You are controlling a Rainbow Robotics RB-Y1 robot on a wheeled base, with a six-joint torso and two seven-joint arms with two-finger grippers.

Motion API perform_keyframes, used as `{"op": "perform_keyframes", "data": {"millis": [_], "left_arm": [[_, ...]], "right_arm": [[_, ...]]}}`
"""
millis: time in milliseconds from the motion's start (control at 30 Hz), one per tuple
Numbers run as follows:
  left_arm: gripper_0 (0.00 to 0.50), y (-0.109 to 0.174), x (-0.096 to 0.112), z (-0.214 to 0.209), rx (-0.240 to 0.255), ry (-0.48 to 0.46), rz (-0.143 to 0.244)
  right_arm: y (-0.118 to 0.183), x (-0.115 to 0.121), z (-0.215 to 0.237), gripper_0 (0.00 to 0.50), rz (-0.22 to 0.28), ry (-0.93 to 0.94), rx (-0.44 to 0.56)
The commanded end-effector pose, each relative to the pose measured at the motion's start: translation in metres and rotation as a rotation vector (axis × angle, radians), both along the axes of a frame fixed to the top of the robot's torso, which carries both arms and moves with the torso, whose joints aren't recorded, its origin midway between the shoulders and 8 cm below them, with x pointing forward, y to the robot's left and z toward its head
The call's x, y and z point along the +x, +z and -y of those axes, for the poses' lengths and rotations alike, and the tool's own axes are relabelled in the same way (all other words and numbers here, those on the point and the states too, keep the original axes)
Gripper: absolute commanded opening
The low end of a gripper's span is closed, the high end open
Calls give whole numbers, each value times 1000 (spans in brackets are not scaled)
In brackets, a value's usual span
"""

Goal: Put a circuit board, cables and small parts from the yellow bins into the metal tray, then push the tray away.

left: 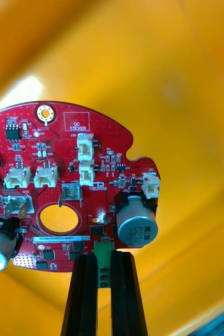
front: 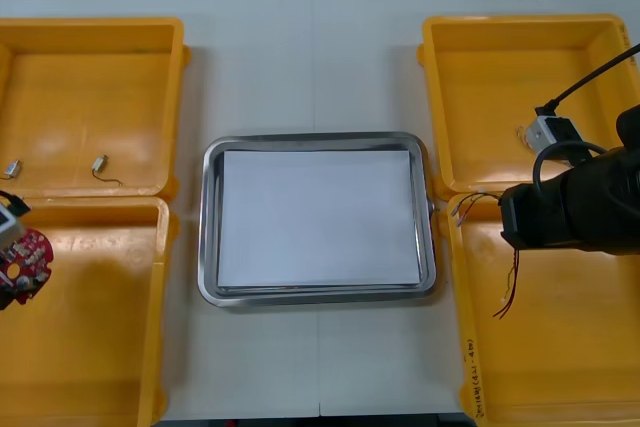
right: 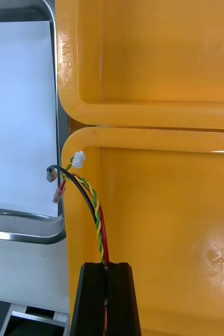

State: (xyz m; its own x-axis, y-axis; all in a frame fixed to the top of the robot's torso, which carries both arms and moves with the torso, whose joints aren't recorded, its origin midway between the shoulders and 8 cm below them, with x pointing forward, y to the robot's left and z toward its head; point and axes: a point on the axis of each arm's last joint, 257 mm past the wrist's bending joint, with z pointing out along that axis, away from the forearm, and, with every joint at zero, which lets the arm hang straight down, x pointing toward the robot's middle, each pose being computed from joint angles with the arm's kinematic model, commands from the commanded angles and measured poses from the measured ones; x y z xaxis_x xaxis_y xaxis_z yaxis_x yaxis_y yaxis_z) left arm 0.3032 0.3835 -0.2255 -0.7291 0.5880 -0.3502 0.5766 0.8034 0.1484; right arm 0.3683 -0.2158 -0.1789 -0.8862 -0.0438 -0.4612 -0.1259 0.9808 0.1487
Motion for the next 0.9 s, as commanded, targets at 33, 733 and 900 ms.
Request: {"op": "perform_keyframes", "data": {"millis": [33,733,900], "left_arm": [[0,43,32,10,-26,106,84],[0,103,42,57,-128,320,33],[0,113,45,79,-176,360,42]], "right_arm": [[6,7,-11,0,12,-39,38],[10,17,-34,0,44,-66,67],[6,14,-32,0,31,-60,58]]}}
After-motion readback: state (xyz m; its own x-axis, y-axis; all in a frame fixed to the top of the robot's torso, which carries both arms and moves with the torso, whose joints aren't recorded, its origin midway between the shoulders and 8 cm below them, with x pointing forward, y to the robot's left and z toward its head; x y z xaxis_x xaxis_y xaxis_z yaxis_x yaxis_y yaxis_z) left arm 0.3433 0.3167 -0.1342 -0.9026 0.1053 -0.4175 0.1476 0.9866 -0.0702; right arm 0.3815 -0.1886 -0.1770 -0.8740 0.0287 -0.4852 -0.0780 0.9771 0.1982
